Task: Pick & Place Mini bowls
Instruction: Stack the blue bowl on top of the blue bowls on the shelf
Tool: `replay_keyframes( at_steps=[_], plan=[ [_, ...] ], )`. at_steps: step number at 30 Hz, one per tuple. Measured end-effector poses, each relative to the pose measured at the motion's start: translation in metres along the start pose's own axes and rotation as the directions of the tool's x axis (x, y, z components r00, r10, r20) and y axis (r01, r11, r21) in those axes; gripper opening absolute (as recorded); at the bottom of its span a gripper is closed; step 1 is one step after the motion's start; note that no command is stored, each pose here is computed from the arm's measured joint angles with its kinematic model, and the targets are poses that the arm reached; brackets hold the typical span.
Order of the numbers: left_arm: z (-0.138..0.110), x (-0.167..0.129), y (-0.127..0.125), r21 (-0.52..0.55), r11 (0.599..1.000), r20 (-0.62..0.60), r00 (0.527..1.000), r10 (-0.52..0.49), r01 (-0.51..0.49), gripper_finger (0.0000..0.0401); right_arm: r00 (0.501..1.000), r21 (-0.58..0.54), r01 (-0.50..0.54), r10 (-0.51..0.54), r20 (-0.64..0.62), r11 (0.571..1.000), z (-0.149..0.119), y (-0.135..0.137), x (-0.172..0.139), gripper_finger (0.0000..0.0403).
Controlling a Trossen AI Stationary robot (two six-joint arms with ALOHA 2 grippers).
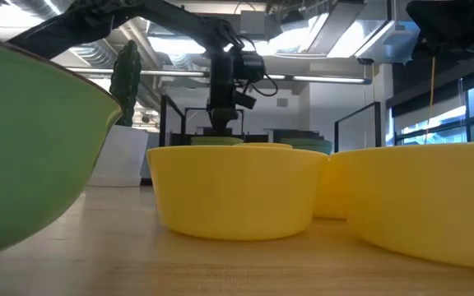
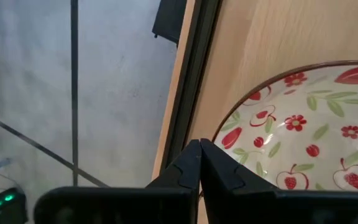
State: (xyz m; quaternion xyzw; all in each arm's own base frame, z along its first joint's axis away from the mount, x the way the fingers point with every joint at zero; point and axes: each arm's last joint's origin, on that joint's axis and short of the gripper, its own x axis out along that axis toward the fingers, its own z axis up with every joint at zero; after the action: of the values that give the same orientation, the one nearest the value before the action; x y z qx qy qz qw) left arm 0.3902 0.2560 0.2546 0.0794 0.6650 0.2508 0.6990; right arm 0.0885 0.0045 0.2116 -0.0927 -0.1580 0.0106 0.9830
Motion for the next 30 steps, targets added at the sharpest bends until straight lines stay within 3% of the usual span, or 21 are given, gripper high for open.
replay_keyframes(
  at_steps=[24, 30],
  plan=[
    [-0.0009, 0.0002, 0.0001, -0.015, 1.000, -0.005, 1.000, -0.010, 0.009, 0.0001, 1.000, 0.000, -0.001, 0.001, 0.000, 1.000, 0.0000, 0.0000, 0.0000, 0.0014],
    [-0.0033, -0.0031, -0.0077, 0.018, 1.000, -0.054, 0.999, 0.000, 0.001, 0.0002, 1.000, 0.007, -0.001, 0.001, 0.000, 1.000, 0.0000, 0.0000, 0.0000, 0.0014]
  ],
)
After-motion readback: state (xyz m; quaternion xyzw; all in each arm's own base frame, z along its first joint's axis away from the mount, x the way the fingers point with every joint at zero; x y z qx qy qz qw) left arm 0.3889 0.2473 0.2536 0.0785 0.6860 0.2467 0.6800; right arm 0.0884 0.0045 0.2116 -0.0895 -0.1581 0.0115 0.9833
